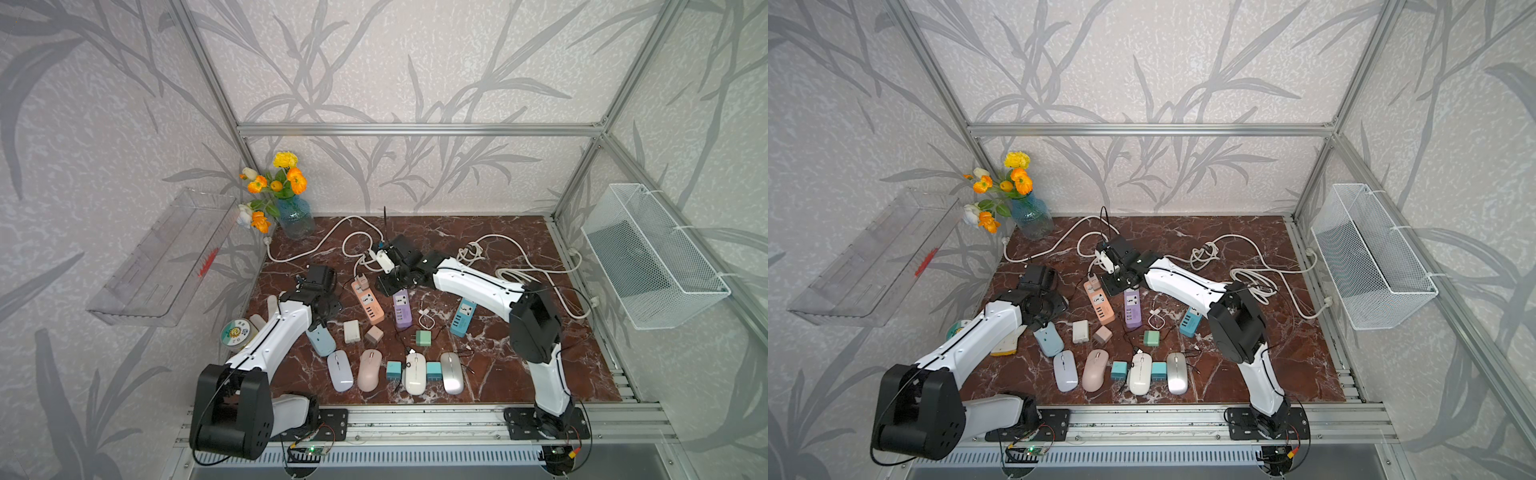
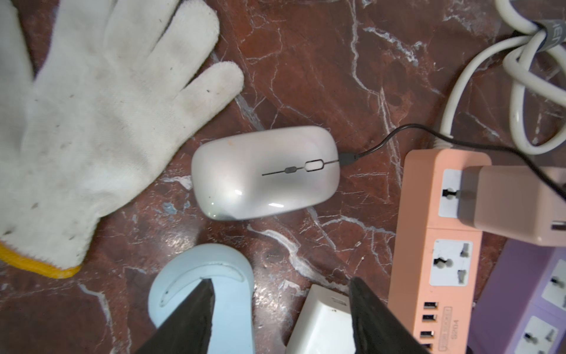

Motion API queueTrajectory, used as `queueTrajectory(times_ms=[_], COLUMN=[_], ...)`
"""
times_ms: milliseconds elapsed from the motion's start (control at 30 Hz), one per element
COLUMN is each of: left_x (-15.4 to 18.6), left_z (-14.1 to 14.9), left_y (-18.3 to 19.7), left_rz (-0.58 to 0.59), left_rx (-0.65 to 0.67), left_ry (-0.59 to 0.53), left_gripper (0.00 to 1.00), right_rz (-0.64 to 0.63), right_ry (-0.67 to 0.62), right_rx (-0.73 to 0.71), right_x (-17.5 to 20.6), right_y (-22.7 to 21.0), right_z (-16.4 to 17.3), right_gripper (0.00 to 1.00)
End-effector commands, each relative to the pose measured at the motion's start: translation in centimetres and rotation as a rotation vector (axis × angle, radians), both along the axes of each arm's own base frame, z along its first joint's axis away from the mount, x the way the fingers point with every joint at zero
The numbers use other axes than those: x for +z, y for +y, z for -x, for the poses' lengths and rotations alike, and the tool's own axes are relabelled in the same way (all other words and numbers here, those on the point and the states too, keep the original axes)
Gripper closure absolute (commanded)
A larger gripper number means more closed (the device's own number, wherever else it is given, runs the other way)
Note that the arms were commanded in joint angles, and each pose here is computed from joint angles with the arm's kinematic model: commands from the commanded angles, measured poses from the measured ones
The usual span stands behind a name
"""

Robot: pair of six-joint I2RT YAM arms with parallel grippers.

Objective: Unplug the wireless mouse
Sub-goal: Pick up the mouse from the center of the board.

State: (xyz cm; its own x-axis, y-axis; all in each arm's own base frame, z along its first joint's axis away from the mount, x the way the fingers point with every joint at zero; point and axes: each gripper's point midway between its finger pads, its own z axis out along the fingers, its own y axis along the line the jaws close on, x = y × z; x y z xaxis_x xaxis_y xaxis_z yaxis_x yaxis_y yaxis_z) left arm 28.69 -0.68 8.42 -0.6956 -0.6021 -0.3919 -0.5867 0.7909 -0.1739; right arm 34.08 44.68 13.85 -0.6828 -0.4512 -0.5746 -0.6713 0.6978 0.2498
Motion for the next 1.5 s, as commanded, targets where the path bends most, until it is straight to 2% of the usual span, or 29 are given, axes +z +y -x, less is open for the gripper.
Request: queueTrajectory(times_ms=[0, 133, 267, 433, 567, 633, 667, 800, 867, 933, 1033, 1200, 1467], left_x=[0.0, -0.3, -0.7, -0.9, -1.2, -0.8, -0.8, -1.0, -1.7, -2.1, -3.5, -5.4, -4.5], left_z=[-1.2, -0.6, -0.7, -2.6, -4.3, -4.7, -4.7, -2.8, -1.6, -1.6, -1.0, -1.3, -3.6], left_y=[-0.6, 1.9, 3.7, 3.9, 2.8, 2.6, 2.3, 1.2, 0.9, 0.7, 0.4, 2.5, 3.0], left_rz=[0.061, 0.014, -0.017, -0.069, -0.058, -0.082, -0.087, -0.085, -0.069, -0.053, -0.009, -0.111, -0.170], left_rx=[-0.008, 0.056, 0.057, -0.069, -0.241, -0.346, -0.412, -0.694, -0.782, -0.789, -0.830, -0.843, -0.857], left_ry=[-0.038, 0.001, 0.047, 0.160, 0.209, 0.227, 0.237, 0.329, 0.377, 0.383, 0.454, 0.546, 0.468], left_gripper=[0.33, 0.34, 0.33, 0.18, 0.11, 0.01, 0.00, 0.00, 0.00, 0.00, 0.01, 0.02, 0.06], right_rz=[0.092, 0.087, 0.069, 0.039, 0.040, 0.029, 0.025, -0.011, -0.020, -0.019, -0.009, -0.016, -0.022], right_ry=[-0.041, -0.041, -0.034, -0.019, -0.014, -0.004, 0.001, 0.037, 0.037, 0.030, 0.026, -0.006, 0.014], right_rx=[-0.001, -0.009, 0.022, 0.035, 0.060, 0.066, 0.062, 0.041, 0.036, 0.035, 0.039, 0.040, 0.037], right_x=[-0.9, -0.7, 0.0, 0.9, 1.1, 1.3, 1.2, 1.5, 1.9, 2.3, 2.8, 4.3, 4.0], right_y=[1.0, 2.4, 3.2, 1.8, -0.4, -1.9, -2.6, -5.4, -6.4, -7.2, -8.1, -9.3, -9.2], right_z=[-0.1, 0.1, 1.5, 3.1, 4.7, 5.5, 5.8, 6.4, 6.4, 6.5, 6.7, 7.0, 7.2], right_gripper=[0.63, 0.64, 0.63, 0.63, 0.64, 0.64, 0.64, 0.65, 0.65, 0.65, 0.65, 0.65, 0.66])
